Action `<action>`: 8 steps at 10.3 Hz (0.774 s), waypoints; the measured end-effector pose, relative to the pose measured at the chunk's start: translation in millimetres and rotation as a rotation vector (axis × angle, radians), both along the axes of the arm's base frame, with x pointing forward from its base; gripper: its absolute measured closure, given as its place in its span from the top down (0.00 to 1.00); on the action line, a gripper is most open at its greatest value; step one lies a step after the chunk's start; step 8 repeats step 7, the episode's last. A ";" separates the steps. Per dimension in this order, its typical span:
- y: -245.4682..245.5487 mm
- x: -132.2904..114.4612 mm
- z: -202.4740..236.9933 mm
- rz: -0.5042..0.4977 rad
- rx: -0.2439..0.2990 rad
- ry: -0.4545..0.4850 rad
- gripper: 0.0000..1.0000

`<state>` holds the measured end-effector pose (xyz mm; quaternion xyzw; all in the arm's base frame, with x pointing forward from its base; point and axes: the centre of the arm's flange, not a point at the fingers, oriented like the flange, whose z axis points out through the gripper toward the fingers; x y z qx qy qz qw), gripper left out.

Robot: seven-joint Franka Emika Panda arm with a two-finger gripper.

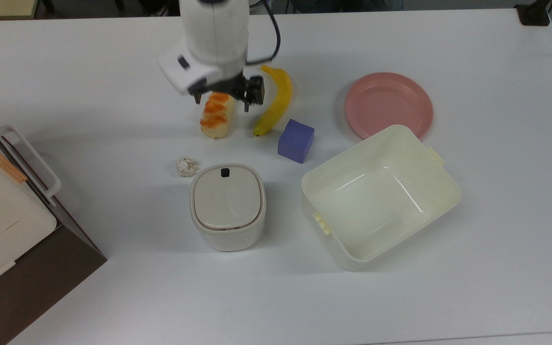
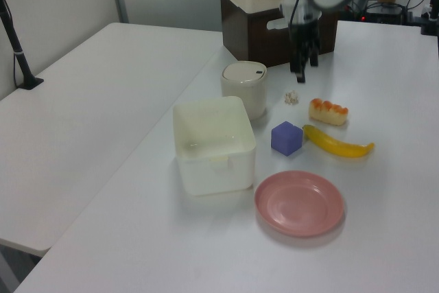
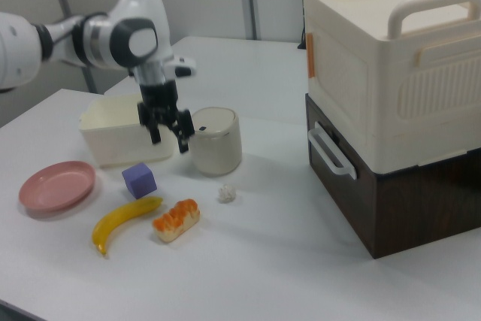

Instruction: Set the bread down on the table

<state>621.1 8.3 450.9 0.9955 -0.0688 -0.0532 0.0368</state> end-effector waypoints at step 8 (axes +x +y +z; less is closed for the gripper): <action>-26.8 -29.9 118.6 -0.040 0.086 -0.189 1.00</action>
